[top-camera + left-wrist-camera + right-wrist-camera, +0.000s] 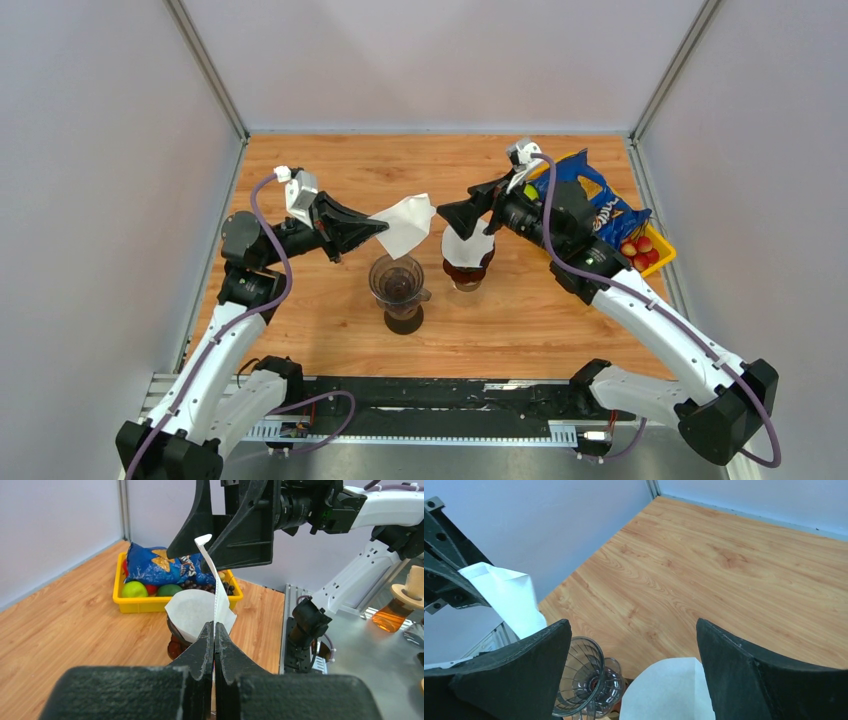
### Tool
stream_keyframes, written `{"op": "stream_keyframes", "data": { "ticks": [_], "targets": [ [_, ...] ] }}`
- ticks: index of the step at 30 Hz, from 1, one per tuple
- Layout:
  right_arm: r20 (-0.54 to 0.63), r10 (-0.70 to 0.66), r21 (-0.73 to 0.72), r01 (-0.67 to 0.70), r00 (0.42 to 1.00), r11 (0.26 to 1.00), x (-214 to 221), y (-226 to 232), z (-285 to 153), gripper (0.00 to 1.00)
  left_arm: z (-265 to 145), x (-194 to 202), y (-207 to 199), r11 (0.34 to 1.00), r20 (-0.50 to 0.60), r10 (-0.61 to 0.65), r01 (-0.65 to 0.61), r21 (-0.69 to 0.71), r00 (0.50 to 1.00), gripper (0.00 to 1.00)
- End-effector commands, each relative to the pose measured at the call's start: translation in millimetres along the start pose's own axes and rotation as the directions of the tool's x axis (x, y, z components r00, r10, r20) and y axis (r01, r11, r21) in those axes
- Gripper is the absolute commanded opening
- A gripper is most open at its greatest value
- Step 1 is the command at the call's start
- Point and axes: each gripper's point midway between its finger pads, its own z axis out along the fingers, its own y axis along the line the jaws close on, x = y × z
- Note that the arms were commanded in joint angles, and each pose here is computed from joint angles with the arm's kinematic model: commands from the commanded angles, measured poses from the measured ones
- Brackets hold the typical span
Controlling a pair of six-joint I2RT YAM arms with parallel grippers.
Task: Place the coffee filter in the dripper
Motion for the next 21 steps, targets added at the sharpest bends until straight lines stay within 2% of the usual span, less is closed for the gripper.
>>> {"op": "stream_keyframes", "data": {
  "ticks": [1,8,21],
  "targets": [
    [-0.009,-0.001,0.054,0.001,1.000,0.999,3,-11,-2,0.98,0,-7,-8,0.997,0.022,0.067,-0.068,0.034,0.997,0.00],
    [-0.100,0.027,-0.099,-0.036,0.995,0.994,24,14,0,0.98,2,-11,-4,0.999,0.041,0.048,-0.048,0.014,0.998,0.00],
    [-0.129,0.039,-0.164,-0.060,0.991,0.985,27,26,-2,0.98,5,-10,11,0.999,0.042,0.008,-0.006,-0.042,0.999,0.00]
  ]
}}
